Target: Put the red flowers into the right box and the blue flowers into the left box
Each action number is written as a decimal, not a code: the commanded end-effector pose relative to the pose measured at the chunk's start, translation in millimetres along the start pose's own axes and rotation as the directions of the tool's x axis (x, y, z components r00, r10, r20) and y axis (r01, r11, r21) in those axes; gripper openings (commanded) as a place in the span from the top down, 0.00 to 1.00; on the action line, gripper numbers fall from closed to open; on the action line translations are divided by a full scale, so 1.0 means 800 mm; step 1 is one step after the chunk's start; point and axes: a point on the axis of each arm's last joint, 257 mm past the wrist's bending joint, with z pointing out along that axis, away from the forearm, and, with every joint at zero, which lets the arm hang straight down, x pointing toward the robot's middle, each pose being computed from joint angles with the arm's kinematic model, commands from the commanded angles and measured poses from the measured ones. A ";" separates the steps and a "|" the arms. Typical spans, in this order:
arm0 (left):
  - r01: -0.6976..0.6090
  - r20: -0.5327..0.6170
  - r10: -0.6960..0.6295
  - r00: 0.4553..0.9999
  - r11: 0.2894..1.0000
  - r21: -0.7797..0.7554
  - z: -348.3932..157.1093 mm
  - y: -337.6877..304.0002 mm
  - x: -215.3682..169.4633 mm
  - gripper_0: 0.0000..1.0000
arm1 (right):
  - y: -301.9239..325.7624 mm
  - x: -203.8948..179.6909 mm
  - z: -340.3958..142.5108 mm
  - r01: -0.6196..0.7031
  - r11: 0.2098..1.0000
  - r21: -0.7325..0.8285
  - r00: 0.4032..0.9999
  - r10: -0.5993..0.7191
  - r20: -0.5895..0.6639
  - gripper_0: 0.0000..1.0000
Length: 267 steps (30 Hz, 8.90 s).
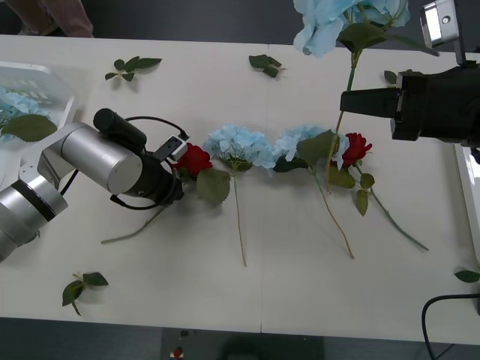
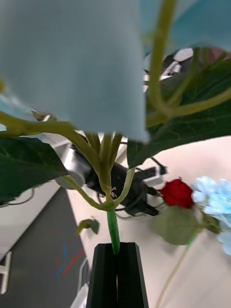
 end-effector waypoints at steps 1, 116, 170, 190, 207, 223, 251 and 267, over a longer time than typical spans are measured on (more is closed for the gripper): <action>-0.061 0.042 0.062 0.997 0.998 -0.024 -0.009 0.002 -0.034 0.79 | 0.022 -0.023 0.009 0.019 0.998 -0.066 0.999 -0.017 0.037 1.00; 0.158 0.403 -0.798 0.449 0.515 0.843 -0.402 -0.275 -0.481 1.00 | -0.035 -0.051 -0.053 -0.200 0.975 0.093 0.979 0.203 -0.026 1.00; 0.229 0.448 -0.782 0.432 0.576 0.784 -0.405 -0.201 -0.454 0.00 | -0.156 0.021 -0.223 -0.298 0.768 0.567 0.934 0.358 0.006 1.00; 0.465 0.257 -0.644 0.720 0.724 0.509 -0.279 -0.142 -0.186 0.00 | -0.244 0.134 -0.443 -0.276 0.132 0.952 0.829 0.535 0.166 1.00; 0.677 0.041 -0.739 0.673 0.637 0.369 -0.162 -0.103 -0.116 0.00 | -0.320 0.196 -0.521 -0.174 -0.086 0.981 0.887 0.419 0.195 1.00; 0.679 0.041 -0.750 0.660 0.619 0.395 -0.086 -0.128 -0.166 0.00 | -0.333 0.201 -0.496 -0.176 -0.038 0.984 0.889 0.423 0.176 0.00; 0.557 0.041 -0.583 0.811 0.792 0.249 -0.019 -0.158 -0.151 0.00 | -0.314 0.206 -0.256 -0.309 0.132 0.942 0.839 0.504 0.205 0.00; 0.462 0.055 -0.474 0.879 0.874 0.154 -0.002 -0.153 -0.142 0.19 | -0.337 0.248 -0.153 -0.289 0.161 0.944 0.832 0.530 0.164 0.00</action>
